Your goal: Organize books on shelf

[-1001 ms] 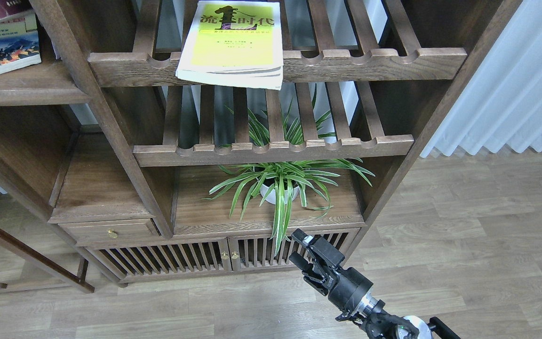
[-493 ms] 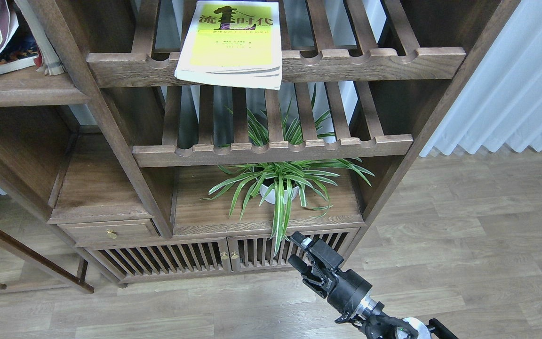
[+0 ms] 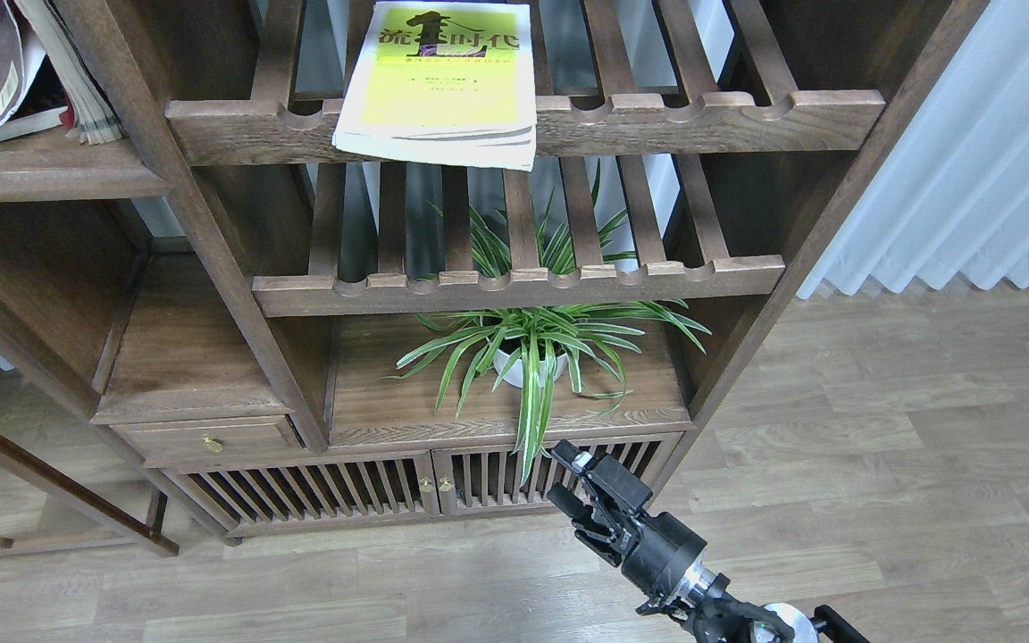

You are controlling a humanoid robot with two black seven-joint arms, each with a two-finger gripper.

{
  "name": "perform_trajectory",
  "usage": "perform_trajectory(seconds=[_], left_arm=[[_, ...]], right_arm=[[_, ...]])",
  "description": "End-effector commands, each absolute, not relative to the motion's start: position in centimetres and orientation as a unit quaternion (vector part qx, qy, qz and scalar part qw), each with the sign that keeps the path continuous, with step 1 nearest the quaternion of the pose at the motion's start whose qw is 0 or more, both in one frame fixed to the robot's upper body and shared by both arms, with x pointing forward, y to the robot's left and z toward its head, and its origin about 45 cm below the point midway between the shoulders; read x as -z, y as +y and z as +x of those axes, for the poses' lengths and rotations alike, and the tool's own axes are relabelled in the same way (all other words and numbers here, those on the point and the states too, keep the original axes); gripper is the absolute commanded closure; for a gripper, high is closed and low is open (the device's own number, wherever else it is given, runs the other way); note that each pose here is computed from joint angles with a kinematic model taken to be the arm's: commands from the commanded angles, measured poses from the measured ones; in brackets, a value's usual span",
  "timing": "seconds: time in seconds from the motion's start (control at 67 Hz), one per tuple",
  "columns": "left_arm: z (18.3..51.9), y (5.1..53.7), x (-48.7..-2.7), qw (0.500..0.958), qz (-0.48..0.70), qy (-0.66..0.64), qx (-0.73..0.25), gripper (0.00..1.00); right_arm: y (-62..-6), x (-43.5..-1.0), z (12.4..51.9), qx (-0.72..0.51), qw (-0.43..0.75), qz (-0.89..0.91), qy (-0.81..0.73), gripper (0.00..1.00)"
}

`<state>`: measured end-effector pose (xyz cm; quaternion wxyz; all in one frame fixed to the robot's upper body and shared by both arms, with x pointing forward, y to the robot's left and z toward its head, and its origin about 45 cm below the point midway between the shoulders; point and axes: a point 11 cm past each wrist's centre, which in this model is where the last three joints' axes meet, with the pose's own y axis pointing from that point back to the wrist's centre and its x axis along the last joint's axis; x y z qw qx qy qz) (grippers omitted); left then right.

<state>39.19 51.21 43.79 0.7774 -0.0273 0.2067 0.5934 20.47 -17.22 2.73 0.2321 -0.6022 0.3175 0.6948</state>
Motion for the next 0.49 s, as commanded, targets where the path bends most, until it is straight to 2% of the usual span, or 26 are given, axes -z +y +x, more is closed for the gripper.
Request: perform_trajectory(seconds=[0.0,0.209,0.478], left_arm=[[38.7,51.0,-43.8,0.780,-0.015,0.205,-0.591,0.01],[37.8,51.9,-43.6,0.772,0.020,0.197,-0.604,0.01],[35.4,54.1,-39.9,0.739,0.086,0.234,-0.625,0.01]], right_arm=[[-17.2,-2.8,20.5,-0.695,0.232,-0.603,0.317,0.00],[-17.3,-2.8,20.6,-0.694,0.234,-0.602,0.318,0.00],[-17.4,-2.8,20.8,-0.692,0.235,-0.603,0.319,0.00]])
